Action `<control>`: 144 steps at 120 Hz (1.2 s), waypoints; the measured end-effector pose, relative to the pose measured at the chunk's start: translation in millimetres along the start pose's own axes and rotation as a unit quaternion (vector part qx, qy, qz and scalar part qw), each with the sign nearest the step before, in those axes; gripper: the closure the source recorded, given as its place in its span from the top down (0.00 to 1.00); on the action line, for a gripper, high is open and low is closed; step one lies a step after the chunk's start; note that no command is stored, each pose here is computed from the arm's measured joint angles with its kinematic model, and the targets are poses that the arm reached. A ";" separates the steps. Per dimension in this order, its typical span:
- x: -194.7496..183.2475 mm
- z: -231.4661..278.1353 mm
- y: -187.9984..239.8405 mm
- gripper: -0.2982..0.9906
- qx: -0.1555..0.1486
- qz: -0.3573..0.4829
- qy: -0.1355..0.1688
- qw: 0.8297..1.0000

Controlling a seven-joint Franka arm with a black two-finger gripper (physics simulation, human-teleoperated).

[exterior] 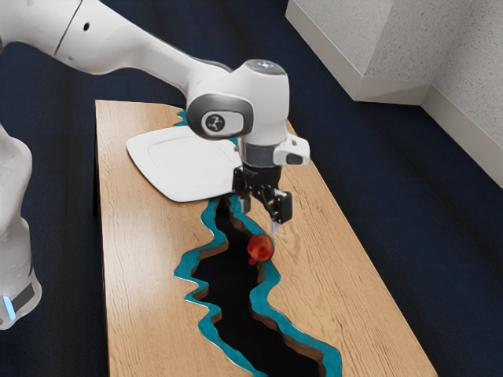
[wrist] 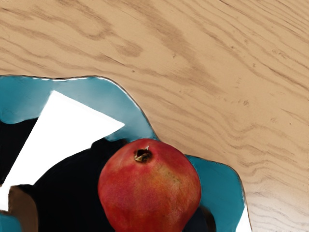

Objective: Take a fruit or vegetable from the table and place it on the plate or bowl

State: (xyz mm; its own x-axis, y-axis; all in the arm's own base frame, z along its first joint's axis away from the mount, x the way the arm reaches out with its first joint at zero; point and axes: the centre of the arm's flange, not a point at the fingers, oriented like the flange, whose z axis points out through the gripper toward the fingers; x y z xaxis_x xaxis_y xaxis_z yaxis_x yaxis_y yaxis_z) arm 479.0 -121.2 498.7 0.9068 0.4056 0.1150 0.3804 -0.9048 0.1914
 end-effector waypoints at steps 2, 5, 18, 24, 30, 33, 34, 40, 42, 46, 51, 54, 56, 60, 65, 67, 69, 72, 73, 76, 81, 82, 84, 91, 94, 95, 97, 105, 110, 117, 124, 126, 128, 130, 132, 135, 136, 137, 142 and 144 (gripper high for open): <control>-0.4 0.2 0.9 0.76 -0.001 0.006 0.000 1.000; -1.5 0.7 2.9 0.76 -0.003 0.015 0.000 1.000; -10.0 11.7 3.8 0.76 -0.007 0.043 -0.009 0.999; -18.3 15.0 -3.3 0.76 -0.012 0.047 -0.012 0.999; -23.4 16.3 -8.0 0.76 -0.017 0.051 -0.012 0.998; -23.9 16.4 -12.2 0.76 -0.019 0.051 -0.011 0.998; -23.2 16.1 -14.5 0.76 -0.019 0.049 -0.011 0.999; -12.8 16.1 -33.6 0.76 -0.025 0.033 -0.010 0.999; -8.7 17.3 -39.4 0.76 -0.025 0.029 -0.011 0.999; -2.3 20.6 -46.6 0.76 -0.025 0.024 -0.013 0.999; 2.9 22.8 -46.4 0.76 -0.026 0.028 -0.013 0.999; 5.6 23.3 -44.6 0.76 -0.025 0.033 -0.012 0.999; 7.8 23.5 -43.1 0.76 -0.025 0.037 -0.011 0.999; 12.1 23.8 -40.1 0.76 -0.023 0.043 -0.008 0.999; 15.9 27.7 -38.2 0.76 -0.020 0.050 -0.009 0.999; 16.9 29.6 -37.7 0.76 -0.018 0.053 -0.009 0.998; 17.8 31.5 -37.5 0.76 -0.016 0.055 -0.010 0.998; 20.2 33.1 -35.8 0.76 -0.015 0.059 -0.010 0.998; 21.3 33.2 -34.8 0.76 -0.015 0.060 -0.010 0.998; 24.5 33.3 -30.8 0.76 -0.015 0.065 -0.008 0.998; 30.6 34.8 -22.5 0.76 -0.015 0.074 -0.006 0.997; 31.5 35.4 -21.2 0.76 -0.015 0.075 -0.006 0.997; 33.2 36.7 -19.4 0.76 -0.015 0.077 -0.007 0.997; 39.8 45.4 -21.0 0.76 -0.011 0.078 -0.012 0.997; 42.1 48.8 -22.9 0.76 -0.009 0.077 -0.014 0.997; 42.8 50.0 -23.5 0.76 -0.009 0.077 -0.015 0.997; 43.9 52.1 -24.5 0.76 -0.008 0.077 -0.016 0.997; 46.5 58.5 -26.0 0.76 -0.006 0.079 -0.020 0.997; 47.3 62.2 -25.4 0.76 -0.005 0.081 -0.022 0.996; 48.0 64.8 -23.7 0.76 -0.005 0.085 -0.022 0.996; 47.0 60.4 -21.5 0.76 -0.008 0.090 -0.018 0.996; 46.3 59.0 -20.8 0.76 -0.009 0.091 -0.017 0.996; 45.4 57.8 -20.2 0.77 -0.011 0.092 -0.016 0.996; 44.4 56.8 -19.7 0.77 -0.012 0.092 -0.016 0.996; 43.4 56.0 -19.4 0.77 -0.013 0.093 -0.016 0.995; 40.7 54.0 -19.9 0.77 -0.015 0.093 -0.015 0.995; 39.6 53.0 -20.3 0.77 -0.015 0.093 -0.015 0.995; 38.4 52.2 -20.9 0.77 -0.016 0.093 -0.015 0.995; 32.3 49.1 -21.9 0.77 -0.018 0.094 -0.014 0.995; 29.9 49.0 -22.1 0.77 -0.018 0.094 -0.015 0.995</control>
State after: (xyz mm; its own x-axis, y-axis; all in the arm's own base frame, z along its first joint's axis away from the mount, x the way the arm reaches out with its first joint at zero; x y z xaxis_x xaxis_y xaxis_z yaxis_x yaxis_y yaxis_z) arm 506.6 -95.4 450.1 0.9665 0.2249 0.1235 0.1970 -0.9588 0.2049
